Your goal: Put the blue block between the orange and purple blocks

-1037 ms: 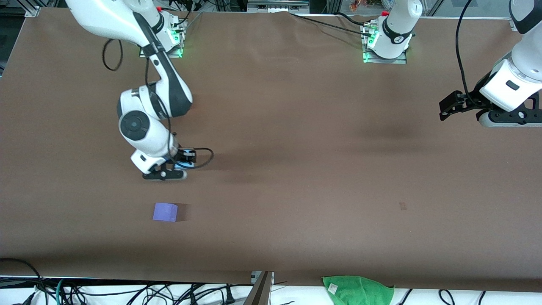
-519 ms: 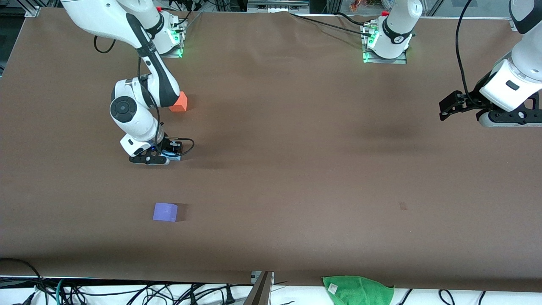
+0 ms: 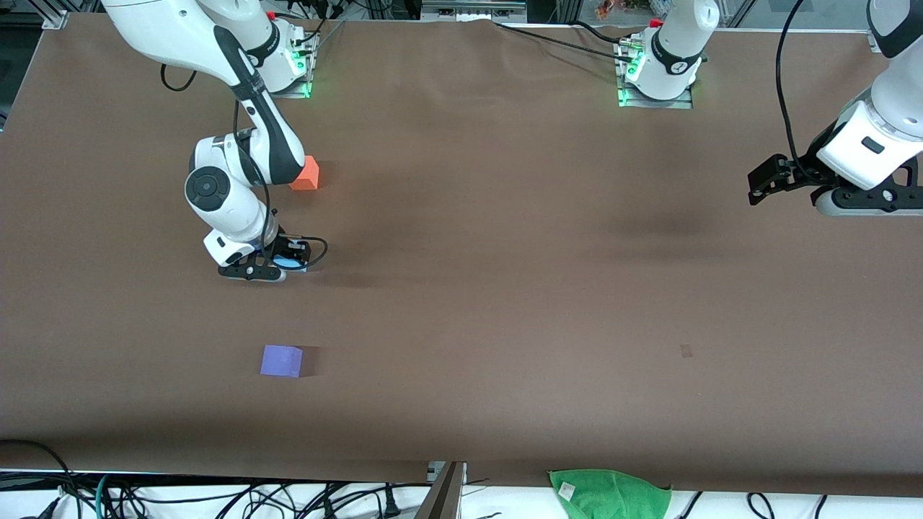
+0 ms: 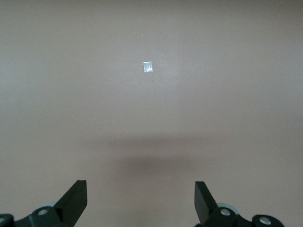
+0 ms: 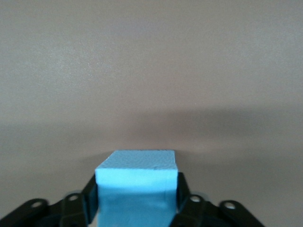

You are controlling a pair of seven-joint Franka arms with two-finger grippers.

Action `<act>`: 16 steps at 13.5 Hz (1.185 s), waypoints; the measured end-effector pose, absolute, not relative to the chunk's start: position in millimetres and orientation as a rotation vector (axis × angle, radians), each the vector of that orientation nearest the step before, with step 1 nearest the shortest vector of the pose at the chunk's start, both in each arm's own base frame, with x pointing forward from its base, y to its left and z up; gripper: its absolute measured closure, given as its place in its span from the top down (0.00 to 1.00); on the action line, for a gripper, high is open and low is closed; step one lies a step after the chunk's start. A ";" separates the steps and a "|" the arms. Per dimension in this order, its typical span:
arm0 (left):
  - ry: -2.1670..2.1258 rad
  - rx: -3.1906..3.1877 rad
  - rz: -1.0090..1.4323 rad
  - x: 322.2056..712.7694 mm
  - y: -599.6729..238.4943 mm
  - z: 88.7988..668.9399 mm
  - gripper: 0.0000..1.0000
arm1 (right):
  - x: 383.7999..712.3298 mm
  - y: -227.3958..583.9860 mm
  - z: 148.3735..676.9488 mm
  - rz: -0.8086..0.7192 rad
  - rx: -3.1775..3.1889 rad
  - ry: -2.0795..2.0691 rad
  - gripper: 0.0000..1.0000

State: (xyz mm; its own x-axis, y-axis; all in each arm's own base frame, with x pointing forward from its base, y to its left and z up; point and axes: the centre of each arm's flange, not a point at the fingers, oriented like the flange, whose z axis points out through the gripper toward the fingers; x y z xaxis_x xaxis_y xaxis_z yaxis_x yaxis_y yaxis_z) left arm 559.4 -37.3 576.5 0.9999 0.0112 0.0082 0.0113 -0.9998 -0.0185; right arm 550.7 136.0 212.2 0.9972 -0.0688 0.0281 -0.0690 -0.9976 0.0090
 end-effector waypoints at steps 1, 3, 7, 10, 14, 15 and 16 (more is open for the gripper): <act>-0.018 -3.123 -0.013 559.4 -37.3 576.5 1.00 | 552.6 136.7 214.8 0.053 3.131 -0.107 0.81; -0.018 -3.123 -0.013 559.4 -37.3 576.5 1.00 | 558.8 139.4 225.0 0.048 3.133 -0.106 1.00; -0.018 -3.123 -0.013 559.3 -37.3 576.5 1.00 | 590.6 153.5 295.1 -0.040 3.129 -0.093 1.00; -0.018 -3.123 -0.013 559.3 -37.3 576.5 1.00 | 611.0 163.5 382.1 -0.038 3.140 -0.073 1.00; -0.017 -3.123 -0.012 559.3 -37.3 576.4 1.00 | 611.5 156.5 491.0 0.027 3.159 0.016 1.00; -0.017 -3.123 -0.012 559.3 -37.3 576.4 1.00 | 612.6 144.8 511.1 0.046 3.158 0.035 1.00; -0.017 -3.123 -0.012 559.3 -37.4 576.4 1.00 | 613.0 133.1 527.3 0.048 3.155 0.041 1.00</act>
State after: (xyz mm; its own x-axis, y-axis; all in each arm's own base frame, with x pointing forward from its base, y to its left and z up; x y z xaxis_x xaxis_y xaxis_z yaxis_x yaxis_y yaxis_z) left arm 559.3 -37.4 576.4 0.9999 0.0110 0.0080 0.0111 -0.9998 -0.0185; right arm 613.0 133.1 527.3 0.9992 0.0260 0.0305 0.0264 -0.9996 -0.0138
